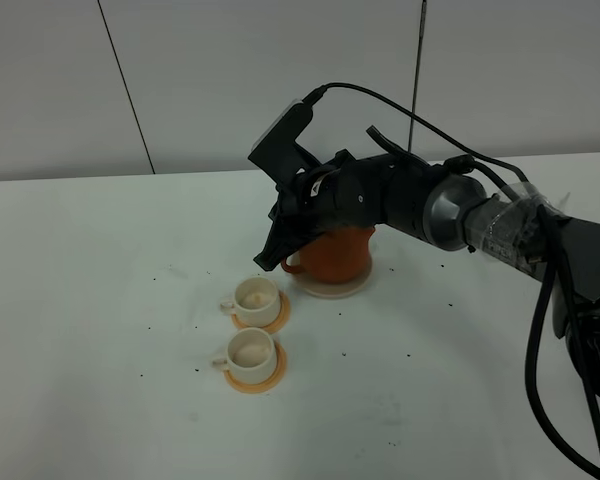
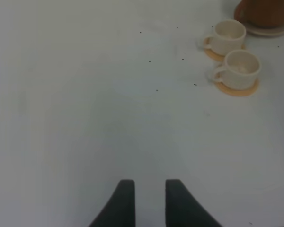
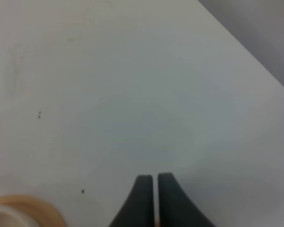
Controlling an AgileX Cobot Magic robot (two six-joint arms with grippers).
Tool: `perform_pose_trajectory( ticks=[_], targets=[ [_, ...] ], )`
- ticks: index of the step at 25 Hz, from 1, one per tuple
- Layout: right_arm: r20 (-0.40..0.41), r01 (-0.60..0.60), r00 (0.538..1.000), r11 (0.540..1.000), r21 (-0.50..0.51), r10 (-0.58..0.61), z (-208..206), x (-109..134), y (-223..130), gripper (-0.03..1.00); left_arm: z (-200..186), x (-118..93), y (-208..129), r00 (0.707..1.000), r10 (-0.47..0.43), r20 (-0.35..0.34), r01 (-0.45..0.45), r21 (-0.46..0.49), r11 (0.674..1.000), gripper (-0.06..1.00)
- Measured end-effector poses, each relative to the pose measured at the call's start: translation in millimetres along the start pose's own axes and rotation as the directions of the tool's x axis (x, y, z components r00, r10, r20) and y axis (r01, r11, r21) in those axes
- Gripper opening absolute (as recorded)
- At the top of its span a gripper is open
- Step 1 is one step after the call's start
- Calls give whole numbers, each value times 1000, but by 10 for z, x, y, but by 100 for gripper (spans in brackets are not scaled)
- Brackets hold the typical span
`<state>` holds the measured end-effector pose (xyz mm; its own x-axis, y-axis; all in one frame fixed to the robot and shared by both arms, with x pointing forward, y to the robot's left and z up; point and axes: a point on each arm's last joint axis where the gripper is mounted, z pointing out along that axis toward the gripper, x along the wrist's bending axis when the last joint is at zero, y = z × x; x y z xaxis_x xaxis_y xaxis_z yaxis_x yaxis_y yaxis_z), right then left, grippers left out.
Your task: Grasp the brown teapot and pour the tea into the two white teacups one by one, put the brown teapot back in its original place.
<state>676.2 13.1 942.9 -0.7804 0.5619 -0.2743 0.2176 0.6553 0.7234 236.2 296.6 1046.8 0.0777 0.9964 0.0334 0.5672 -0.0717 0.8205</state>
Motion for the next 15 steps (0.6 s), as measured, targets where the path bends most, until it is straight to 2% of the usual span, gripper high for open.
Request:
perform_pose_trajectory(
  ticks=[10,15],
  targets=[
    [-5,-1,1000,1000,15,1,85,28,-81,0,0,0,0,1000,0,0,0,0,1000,23],
    [-19,-39,999,999,20,40,133,54,-122,0,0,0,0,1000,0,0,0,0,1000,23]
  ],
)
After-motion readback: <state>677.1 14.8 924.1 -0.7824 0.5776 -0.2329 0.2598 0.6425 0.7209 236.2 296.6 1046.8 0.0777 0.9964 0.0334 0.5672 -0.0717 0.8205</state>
